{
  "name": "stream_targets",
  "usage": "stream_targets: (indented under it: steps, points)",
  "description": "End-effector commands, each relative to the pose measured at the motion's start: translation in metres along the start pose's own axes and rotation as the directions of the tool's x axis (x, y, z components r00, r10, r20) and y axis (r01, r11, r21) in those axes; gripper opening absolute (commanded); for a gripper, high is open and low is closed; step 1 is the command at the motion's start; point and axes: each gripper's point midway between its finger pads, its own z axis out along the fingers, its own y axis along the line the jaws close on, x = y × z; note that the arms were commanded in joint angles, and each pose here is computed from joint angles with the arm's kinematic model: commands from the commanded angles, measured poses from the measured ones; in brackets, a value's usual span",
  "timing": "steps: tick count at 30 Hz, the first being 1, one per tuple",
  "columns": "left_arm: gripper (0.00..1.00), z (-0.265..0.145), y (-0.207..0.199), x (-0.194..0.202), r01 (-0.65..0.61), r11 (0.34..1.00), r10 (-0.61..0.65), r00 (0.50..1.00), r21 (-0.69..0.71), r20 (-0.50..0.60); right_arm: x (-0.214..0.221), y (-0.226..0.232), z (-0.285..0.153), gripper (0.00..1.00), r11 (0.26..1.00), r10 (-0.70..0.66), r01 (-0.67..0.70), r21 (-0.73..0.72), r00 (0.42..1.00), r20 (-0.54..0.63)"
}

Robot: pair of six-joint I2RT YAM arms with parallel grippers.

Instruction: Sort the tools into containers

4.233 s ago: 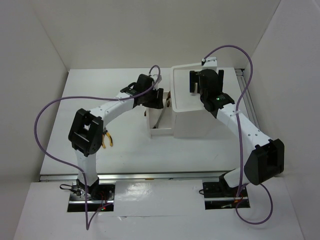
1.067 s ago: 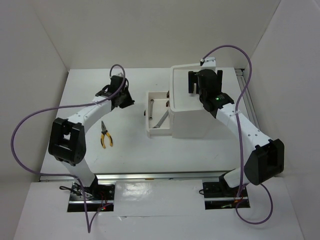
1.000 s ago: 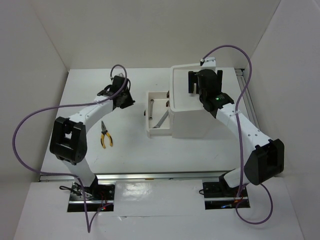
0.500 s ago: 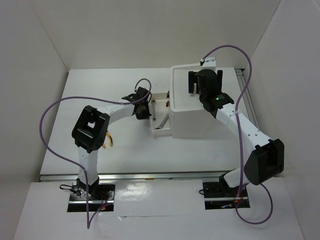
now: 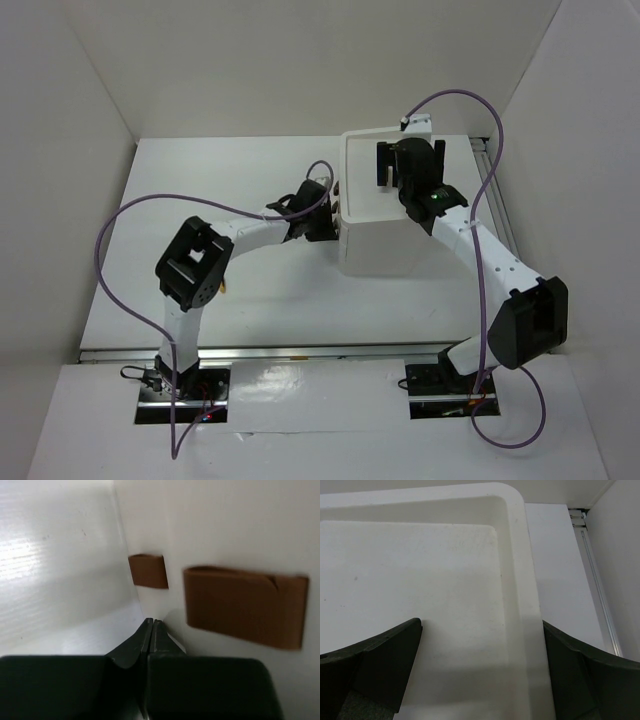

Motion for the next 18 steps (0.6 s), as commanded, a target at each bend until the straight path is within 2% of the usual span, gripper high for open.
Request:
stream_targets:
  steps: [1, 2, 3, 4, 5, 6, 7, 8, 10, 12, 15, 17, 18]
  points:
    - [0.09, -0.008, -0.075, -0.028, -0.003, 0.957, -0.007, 0.999, 0.289, 0.035, 0.146, 0.079, -0.022, 1.00, 0.942, -0.205, 0.065, -0.328, 0.888, -0.411]
    - [0.11, -0.005, -0.070, -0.025, 0.000, 0.962, -0.010, 0.999, 0.274, 0.033, 0.146, 0.079, -0.022, 1.00, 0.942, -0.205, 0.065, -0.328, 0.888, -0.411]
    - [0.14, -0.003, -0.052, -0.012, 0.064, 0.981, -0.061, 0.998, 0.181, -0.024, 0.146, 0.079, -0.022, 1.00, 0.942, -0.205, 0.065, -0.328, 0.888, -0.411]
    - [0.23, -0.006, -0.040, -0.007, 0.089, 0.990, -0.085, 0.996, 0.112, -0.036, 0.148, 0.076, -0.022, 1.00, 0.946, -0.209, 0.074, -0.317, 0.884, -0.417]
    - [0.32, -0.010, -0.009, -0.019, 0.138, 0.990, -0.138, 0.990, -0.021, 0.016, 0.143, 0.074, -0.020, 1.00, 0.949, -0.204, 0.078, -0.305, 0.890, -0.408]
    - [0.45, -0.018, 0.015, -0.015, 0.220, 0.968, -0.219, 0.975, -0.119, 0.027, 0.140, 0.072, -0.021, 1.00, 0.952, -0.200, 0.079, -0.297, 0.894, -0.400]
    - [0.60, -0.047, 0.023, -0.027, 0.262, 0.954, -0.252, 0.964, -0.144, 0.084, 0.137, 0.072, -0.022, 1.00, 0.952, -0.195, 0.077, -0.297, 0.898, -0.393]
    - [0.62, -0.058, 0.067, -0.014, 0.315, 0.922, -0.295, 0.948, -0.227, 0.118, 0.128, 0.069, -0.026, 1.00, 0.956, -0.173, 0.064, -0.285, 0.911, -0.375]
    - [0.69, -0.091, 0.089, -0.021, 0.381, 0.897, -0.339, 0.918, -0.226, 0.204, 0.112, 0.065, -0.029, 1.00, 0.962, -0.141, 0.047, -0.267, 0.929, -0.343]
    - [0.76, -0.141, 0.121, -0.030, 0.434, 0.867, -0.350, 0.881, -0.247, 0.319, 0.083, 0.062, -0.035, 1.00, 0.968, -0.092, 0.019, -0.251, 0.955, -0.283]
    - [0.76, -0.195, 0.156, -0.035, 0.491, 0.825, -0.359, 0.837, -0.279, 0.413, 0.039, 0.054, -0.045, 1.00, 0.970, -0.034, -0.016, -0.242, 0.979, -0.200]
    - [0.76, -0.215, 0.178, -0.024, 0.511, 0.790, -0.364, 0.836, -0.338, 0.411, 0.028, 0.054, -0.049, 1.00, 0.967, -0.027, -0.022, -0.252, 0.981, -0.190]
    - [0.76, -0.228, 0.190, -0.033, 0.531, 0.778, -0.362, 0.816, -0.336, 0.452, 0.010, 0.053, -0.054, 1.00, 0.966, -0.007, -0.034, -0.257, 0.987, -0.159]
